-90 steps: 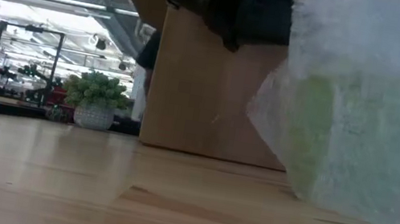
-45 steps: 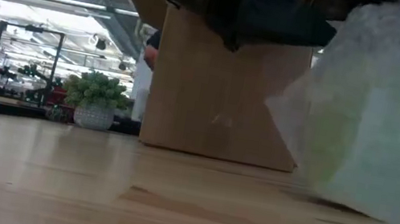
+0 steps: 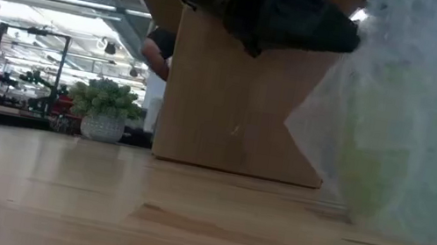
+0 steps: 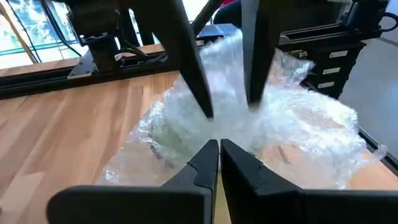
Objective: Wrap mug
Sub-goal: Wrap the green mug with bubble wrap
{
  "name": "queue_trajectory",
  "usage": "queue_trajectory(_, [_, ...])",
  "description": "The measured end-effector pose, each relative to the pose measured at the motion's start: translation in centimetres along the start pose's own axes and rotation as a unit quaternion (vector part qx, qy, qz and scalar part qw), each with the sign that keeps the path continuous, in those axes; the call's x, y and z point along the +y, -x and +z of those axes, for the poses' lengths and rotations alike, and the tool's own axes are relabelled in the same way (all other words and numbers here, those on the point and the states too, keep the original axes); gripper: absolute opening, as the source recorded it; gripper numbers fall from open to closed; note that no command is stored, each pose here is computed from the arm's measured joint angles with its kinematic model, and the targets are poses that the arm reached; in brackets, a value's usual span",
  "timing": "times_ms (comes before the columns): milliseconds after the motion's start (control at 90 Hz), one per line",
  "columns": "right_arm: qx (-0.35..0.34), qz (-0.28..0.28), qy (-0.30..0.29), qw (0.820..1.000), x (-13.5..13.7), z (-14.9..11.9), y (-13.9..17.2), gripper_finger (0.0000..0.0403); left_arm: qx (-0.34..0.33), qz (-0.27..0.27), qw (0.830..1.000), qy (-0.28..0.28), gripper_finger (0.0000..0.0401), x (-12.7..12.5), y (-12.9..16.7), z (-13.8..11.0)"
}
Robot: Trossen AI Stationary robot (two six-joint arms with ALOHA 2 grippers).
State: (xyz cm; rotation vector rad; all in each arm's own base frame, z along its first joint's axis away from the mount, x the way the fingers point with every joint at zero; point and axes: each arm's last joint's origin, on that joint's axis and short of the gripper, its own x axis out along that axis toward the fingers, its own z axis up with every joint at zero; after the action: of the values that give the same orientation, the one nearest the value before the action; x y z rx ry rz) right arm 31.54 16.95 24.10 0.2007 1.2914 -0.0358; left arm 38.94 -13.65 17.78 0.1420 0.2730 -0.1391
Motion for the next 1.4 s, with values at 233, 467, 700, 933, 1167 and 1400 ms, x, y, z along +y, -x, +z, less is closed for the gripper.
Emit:
queue_trajectory(233, [0.052,-0.034,-0.025,0.998,-1.4,-1.9,-5.7,0.0101,0.001,-0.004,1.0,-0.006,0.0,-0.3,0.1,0.0])
queue_trajectory(467, [0.029,-0.022,-0.014,0.999,-0.8,-1.2,-5.4,0.0101,-0.014,-0.016,1.0,-0.002,0.0,-0.5,0.1,0.2])
queue_trajectory(700, [-0.009,-0.018,0.01,1.0,-0.1,0.0,-4.4,0.0101,-0.049,-0.003,0.998,0.029,0.0,0.2,-1.5,-1.2])
queue_trajectory(933, [-0.005,-0.018,0.015,1.0,-0.1,-0.1,-4.4,0.0101,-0.039,-0.04,0.997,0.055,0.0,-0.6,-3.3,-2.3])
queue_trajectory(1167, [0.017,-0.024,0.012,1.0,-0.1,0.1,-3.4,0.0101,-0.013,-0.035,0.998,0.042,0.0,-0.9,-3.2,-2.7])
queue_trajectory(1400, [0.039,-0.008,0.015,0.999,1.1,1.1,0.7,0.0101,-0.007,-0.032,0.999,0.043,0.0,-1.0,-3.2,-2.9])
